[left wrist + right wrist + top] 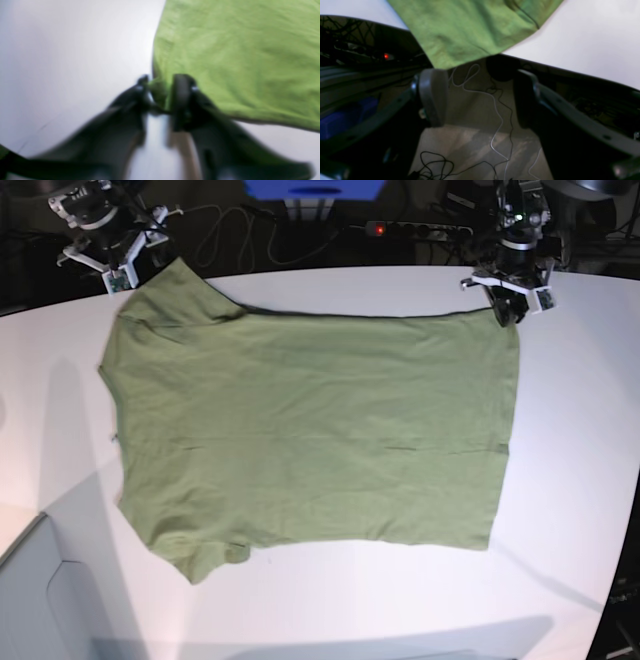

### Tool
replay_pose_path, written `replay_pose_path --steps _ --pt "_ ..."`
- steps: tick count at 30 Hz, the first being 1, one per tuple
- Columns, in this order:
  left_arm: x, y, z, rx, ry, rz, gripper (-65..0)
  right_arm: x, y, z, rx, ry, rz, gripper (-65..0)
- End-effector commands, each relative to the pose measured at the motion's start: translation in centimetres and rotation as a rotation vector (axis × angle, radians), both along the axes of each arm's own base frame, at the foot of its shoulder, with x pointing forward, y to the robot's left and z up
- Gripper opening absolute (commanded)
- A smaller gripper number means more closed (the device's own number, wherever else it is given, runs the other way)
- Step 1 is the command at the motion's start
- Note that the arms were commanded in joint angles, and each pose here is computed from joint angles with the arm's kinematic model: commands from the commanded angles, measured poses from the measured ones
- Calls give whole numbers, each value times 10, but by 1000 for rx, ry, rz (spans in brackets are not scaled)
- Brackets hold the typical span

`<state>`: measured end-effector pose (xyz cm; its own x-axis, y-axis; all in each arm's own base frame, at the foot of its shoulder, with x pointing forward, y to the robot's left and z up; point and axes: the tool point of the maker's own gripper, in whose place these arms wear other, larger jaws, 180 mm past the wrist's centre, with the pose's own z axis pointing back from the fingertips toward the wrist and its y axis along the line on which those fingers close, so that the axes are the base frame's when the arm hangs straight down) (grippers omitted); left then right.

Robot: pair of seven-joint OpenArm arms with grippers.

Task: Fold the T-shirt properly
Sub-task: 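Move both grippers down to the shoulder corners of the green shirt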

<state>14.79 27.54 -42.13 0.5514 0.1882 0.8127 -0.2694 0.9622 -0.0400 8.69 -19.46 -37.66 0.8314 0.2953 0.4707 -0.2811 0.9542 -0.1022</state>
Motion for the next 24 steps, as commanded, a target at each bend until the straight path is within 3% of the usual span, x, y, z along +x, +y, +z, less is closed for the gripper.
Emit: replay_pose_path --steps 1,3,15,24 --pt "-2 0 1 0 6 -6 -594 6 2 6 3 -30 19 -258" --pt "-3 0 1 0 8 -6 -650 9 2 7 5 -41 19 -258" --pt "-6 2 1 4 13 -1 -650 42 8 3 48 -112 -38 -253" --pt "-9 2 0 5 20 -1 -650 32 -2 -41 75 -11 -92 -255"
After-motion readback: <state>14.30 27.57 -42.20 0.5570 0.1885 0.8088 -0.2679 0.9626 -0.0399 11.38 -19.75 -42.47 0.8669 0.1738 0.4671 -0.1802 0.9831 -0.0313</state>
